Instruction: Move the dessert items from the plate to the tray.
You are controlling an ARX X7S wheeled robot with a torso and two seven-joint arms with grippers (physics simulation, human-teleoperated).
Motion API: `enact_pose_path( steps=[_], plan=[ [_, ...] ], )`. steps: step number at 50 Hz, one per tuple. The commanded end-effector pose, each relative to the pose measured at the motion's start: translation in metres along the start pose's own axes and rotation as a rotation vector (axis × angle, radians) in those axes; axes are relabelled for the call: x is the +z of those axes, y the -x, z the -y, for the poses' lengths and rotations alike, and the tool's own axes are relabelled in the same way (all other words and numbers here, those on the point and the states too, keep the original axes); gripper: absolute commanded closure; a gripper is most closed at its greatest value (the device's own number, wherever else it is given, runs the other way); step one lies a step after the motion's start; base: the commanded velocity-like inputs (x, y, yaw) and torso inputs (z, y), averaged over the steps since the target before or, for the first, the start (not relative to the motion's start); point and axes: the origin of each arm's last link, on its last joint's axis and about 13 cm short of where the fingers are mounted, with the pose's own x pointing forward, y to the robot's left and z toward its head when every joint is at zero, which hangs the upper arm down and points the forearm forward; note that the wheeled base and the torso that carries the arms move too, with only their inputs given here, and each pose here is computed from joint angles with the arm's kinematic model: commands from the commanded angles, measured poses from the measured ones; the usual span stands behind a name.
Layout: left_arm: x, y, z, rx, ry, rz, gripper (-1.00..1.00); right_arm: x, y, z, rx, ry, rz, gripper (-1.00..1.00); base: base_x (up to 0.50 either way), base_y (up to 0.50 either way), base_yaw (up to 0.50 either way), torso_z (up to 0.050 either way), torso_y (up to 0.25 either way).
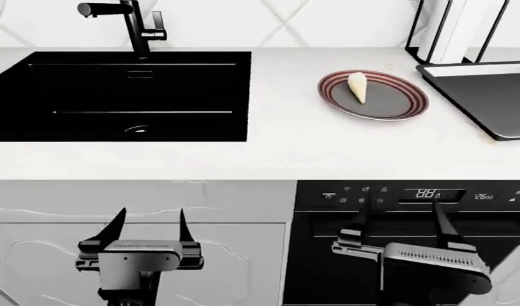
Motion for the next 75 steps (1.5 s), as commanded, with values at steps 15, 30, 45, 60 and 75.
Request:
enact_pose_path(
  steps=[15,30,45,60,75],
  plan=[
    [-0.006,0.001,-0.001,-0.015,-0.011,-0.001,-1.0,0.013,0.001,-0.01,0.184,-0.003,0.119,-1.0,0.0,0.5,0.0,0.0,0.0],
    [-0.007,0.001,-0.001,-0.029,-0.02,0.002,-1.0,0.02,0.001,-0.009,0.189,-0.012,0.149,-1.0,0.0,0.5,0.0,0.0,0.0],
    [-0.008,0.001,0.0,-0.045,-0.058,0.012,-1.0,0.023,0.001,-0.009,0.201,-0.028,0.192,-1.0,0.0,0.5,0.0,0.0,0.0],
    [-0.007,0.0,0.004,-0.029,-0.028,0.003,-1.0,0.023,0.002,-0.012,0.226,-0.044,0.205,-1.0,0.0,0.5,0.0,0.0,0.0],
    [-0.005,0.0,0.002,-0.038,-0.052,0.018,-1.0,0.02,0.004,-0.018,0.312,-0.054,0.17,-1.0,0.0,0.5,0.0,0.0,0.0]
  ],
)
